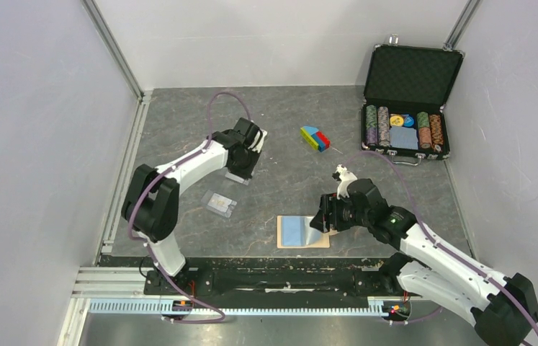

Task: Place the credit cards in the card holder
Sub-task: Move the storage box to the center of the board.

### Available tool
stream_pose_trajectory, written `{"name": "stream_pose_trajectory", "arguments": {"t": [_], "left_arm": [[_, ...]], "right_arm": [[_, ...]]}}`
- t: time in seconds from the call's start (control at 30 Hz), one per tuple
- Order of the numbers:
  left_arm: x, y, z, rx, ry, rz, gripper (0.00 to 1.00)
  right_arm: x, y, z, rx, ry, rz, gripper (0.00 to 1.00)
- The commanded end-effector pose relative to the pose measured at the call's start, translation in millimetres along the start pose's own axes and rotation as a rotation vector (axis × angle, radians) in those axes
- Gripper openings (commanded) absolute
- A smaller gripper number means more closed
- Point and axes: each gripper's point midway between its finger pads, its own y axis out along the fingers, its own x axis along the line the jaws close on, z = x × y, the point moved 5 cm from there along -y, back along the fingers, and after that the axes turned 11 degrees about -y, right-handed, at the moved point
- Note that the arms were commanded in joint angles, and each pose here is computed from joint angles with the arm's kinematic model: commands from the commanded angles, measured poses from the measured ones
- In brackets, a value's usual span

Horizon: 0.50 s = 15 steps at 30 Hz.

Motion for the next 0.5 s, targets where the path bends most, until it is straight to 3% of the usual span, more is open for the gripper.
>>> {"name": "stream_pose_trajectory", "arguments": {"t": [0.0,0.4,0.47], "left_arm": [[-2.3,-24.9,17.3,0.002,0.080,0.081,0.02],[-16.1,-60.7,67.9,0.000,0.170,0.228,0.02],[-21.0,-62.2,78.1,0.008,0.190,0.234,0.10]], "right_arm": [[13.4,-5.0,-30.1,-0.063,-0.052,-0.041,0.67],[20.2,3.6,-45.6,-0.086,-0.056,-0.074,0.72],[21.8,6.8,-50.1,-0.088,-0.062,-0.082,0.74]]}}
